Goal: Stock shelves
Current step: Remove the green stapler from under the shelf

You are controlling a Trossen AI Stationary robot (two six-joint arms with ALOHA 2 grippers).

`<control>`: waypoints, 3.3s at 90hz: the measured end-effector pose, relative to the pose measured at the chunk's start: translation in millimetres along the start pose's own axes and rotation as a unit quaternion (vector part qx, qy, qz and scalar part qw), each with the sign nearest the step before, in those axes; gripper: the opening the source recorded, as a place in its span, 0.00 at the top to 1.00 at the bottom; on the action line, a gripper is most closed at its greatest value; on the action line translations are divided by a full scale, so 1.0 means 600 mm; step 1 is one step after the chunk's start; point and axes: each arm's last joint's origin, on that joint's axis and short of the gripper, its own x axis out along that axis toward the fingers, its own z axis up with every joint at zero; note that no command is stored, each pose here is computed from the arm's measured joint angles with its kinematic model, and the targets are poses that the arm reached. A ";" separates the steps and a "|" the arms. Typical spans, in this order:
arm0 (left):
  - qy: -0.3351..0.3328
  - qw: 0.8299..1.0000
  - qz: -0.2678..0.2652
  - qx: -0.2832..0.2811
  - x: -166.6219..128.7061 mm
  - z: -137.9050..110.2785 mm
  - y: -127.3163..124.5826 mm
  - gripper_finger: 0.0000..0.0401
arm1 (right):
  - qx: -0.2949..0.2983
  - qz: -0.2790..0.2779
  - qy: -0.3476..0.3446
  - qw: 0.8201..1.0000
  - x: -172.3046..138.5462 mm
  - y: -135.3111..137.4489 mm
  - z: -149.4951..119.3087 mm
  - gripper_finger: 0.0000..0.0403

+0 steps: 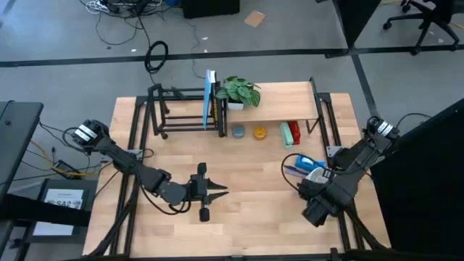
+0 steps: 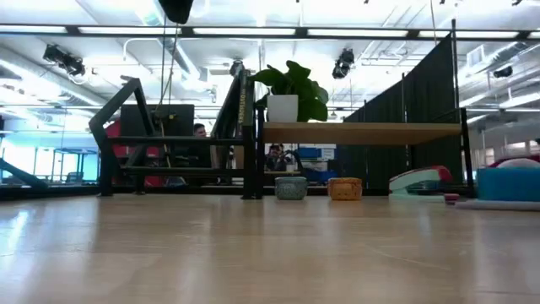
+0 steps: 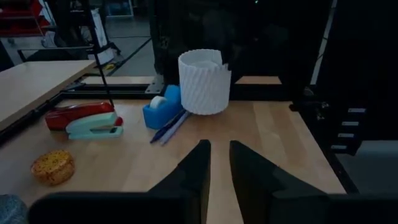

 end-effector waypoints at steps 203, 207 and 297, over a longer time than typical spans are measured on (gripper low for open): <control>0.002 1.000 -0.028 0.000 0.000 0.000 -0.003 0.90 | 0.415 -0.080 -0.121 0.898 0.249 -0.230 0.279 0.27; 0.002 1.000 -0.028 0.000 0.000 0.000 -0.003 0.90 | 0.416 -0.071 -0.123 0.898 0.255 -0.234 0.282 0.27; 0.002 1.000 -0.025 0.001 0.001 0.000 -0.002 0.90 | 0.412 -0.076 -0.112 0.901 0.269 -0.270 0.292 0.75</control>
